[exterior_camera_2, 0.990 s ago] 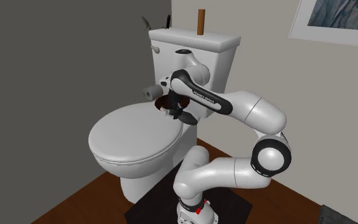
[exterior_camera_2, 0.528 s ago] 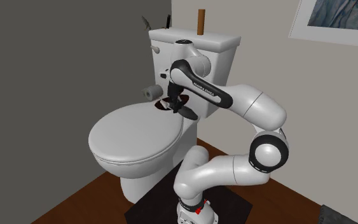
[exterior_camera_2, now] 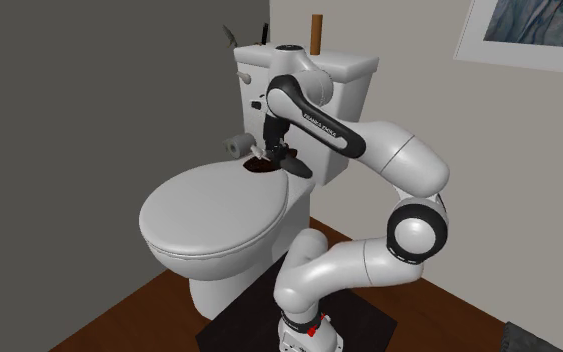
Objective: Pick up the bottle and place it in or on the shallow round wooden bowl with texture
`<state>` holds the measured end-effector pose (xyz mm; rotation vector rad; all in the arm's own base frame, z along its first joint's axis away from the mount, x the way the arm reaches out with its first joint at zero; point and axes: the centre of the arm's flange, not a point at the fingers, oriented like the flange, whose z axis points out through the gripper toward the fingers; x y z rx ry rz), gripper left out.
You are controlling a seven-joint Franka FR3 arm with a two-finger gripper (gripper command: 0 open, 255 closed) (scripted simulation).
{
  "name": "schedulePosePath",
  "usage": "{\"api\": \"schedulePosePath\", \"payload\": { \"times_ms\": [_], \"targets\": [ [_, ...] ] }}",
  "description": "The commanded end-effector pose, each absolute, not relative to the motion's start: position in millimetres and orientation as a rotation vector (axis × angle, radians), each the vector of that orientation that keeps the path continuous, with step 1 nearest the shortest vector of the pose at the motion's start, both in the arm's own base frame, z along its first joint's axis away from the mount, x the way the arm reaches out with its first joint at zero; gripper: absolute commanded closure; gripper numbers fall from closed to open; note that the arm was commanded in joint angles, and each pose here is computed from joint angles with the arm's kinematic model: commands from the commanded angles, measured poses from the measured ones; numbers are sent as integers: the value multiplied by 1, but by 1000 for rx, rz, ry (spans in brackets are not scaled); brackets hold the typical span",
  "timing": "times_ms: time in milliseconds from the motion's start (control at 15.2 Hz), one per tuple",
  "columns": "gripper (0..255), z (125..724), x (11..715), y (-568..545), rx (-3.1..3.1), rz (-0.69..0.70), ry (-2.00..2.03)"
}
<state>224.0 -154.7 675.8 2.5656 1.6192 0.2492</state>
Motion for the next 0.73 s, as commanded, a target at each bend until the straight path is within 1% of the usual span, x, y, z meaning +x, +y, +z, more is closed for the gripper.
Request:
{"api": "schedulePosePath", "payload": {
  "times_ms": [0, 66, 660],
  "targets": [
    [255, 688, 224, -155, 2565, 250, 1619],
    [255, 688, 224, -155, 2565, 250, 1619],
    [255, 692, 319, -225, 2565, 250, 1619]
  ]
}}
